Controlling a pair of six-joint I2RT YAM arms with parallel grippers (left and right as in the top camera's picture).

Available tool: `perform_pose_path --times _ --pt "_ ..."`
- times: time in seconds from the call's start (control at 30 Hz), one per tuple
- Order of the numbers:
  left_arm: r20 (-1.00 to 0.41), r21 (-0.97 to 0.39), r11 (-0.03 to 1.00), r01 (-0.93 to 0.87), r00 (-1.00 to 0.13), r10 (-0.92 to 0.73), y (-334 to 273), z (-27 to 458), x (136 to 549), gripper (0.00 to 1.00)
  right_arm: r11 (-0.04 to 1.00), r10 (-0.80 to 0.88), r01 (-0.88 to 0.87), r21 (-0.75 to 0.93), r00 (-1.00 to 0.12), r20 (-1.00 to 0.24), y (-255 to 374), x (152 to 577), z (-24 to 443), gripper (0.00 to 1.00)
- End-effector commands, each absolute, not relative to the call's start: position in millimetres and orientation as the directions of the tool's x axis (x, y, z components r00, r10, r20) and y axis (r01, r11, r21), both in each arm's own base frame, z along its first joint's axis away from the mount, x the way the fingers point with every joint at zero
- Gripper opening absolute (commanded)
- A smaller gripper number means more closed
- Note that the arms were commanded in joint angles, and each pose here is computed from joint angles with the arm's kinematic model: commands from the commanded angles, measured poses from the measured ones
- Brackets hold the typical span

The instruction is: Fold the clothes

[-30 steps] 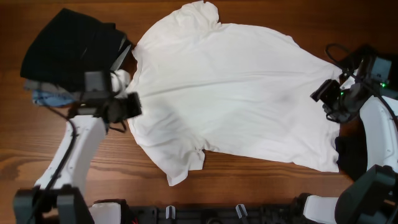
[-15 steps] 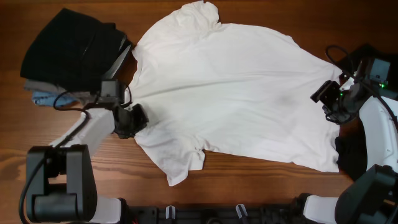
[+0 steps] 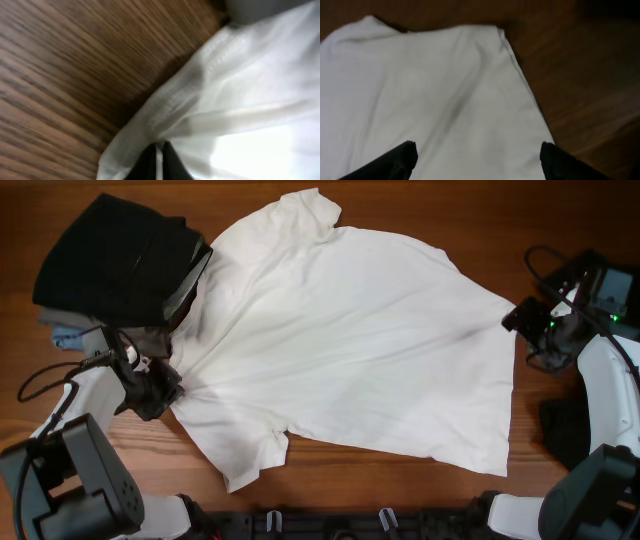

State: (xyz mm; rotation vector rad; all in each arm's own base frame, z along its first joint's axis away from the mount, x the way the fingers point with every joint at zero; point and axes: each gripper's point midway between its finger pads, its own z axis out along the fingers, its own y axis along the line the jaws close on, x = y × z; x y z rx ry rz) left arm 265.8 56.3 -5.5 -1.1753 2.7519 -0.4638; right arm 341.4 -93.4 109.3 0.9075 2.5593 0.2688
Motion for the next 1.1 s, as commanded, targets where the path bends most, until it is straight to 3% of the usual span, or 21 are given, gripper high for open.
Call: perform_pose_path --times 0.0,0.23,0.33,0.43,0.53,0.6,0.63,0.67,0.7,0.77,0.93,1.07 --pt "0.005 -0.336 0.727 -0.600 -0.772 -0.635 43 -4 254 0.14 0.839 0.542 0.447 0.310 -0.734 -0.410 -93 355 120 0.83" --pt "-0.209 -0.456 0.804 -0.381 -0.833 -0.513 17 56 280 0.18 0.881 0.470 0.325 0.343 -0.680 -0.562 -98 395 140 0.74" --pt "-0.303 -0.469 0.834 -0.291 -0.834 -0.462 5 82 284 0.21 0.866 0.482 0.290 0.408 -0.703 -0.523 -83 394 137 0.83" --pt "-0.387 -0.472 0.860 -0.195 -0.830 -0.401 -14 108 283 0.32 0.807 0.567 0.387 0.446 -0.720 -0.400 -76 375 125 0.87" --pt "-0.432 -0.472 0.873 -0.123 -0.831 -0.350 -30 122 280 0.42 0.807 0.566 0.402 0.433 -0.735 -0.374 -75 368 120 0.91" --pt "-0.451 -0.470 0.880 -0.069 -0.838 -0.307 -44 127 278 0.39 0.795 0.581 0.417 0.442 -0.732 -0.356 -73 366 119 0.84" --pt "-0.452 -0.468 0.882 -0.055 -0.843 -0.292 -48 127 278 0.37 0.788 0.587 0.420 0.451 -0.733 -0.343 -71 365 118 0.75" --pt "-0.450 -0.466 0.884 -0.044 -0.848 -0.279 -52 125 277 0.35 0.785 0.583 0.410 0.465 -0.743 -0.329 -66 365 117 0.64" --pt "-0.445 -0.466 0.885 -0.030 -0.856 -0.263 -57 124 276 0.28 0.778 0.577 0.399 0.485 -0.759 -0.301 -58 363 114 0.36" --pt "-0.438 -0.465 0.885 -0.006 -0.868 -0.236 -66 121 275 0.18 0.777 0.552 0.388 0.495 -0.799 -0.240 -40 357 100 0.15" --pt "-0.444 -0.463 0.886 0.025 -0.871 -0.208 -75 121 276 0.15 0.783 0.573 0.473 0.405 -0.801 -0.173 -35 349 46 0.04" --pt "-0.433 -0.463 0.886 0.023 -0.878 -0.204 -76 119 273 0.16 0.756 0.611 0.495 0.428 -0.768 -0.192 -41 370 15 0.04"
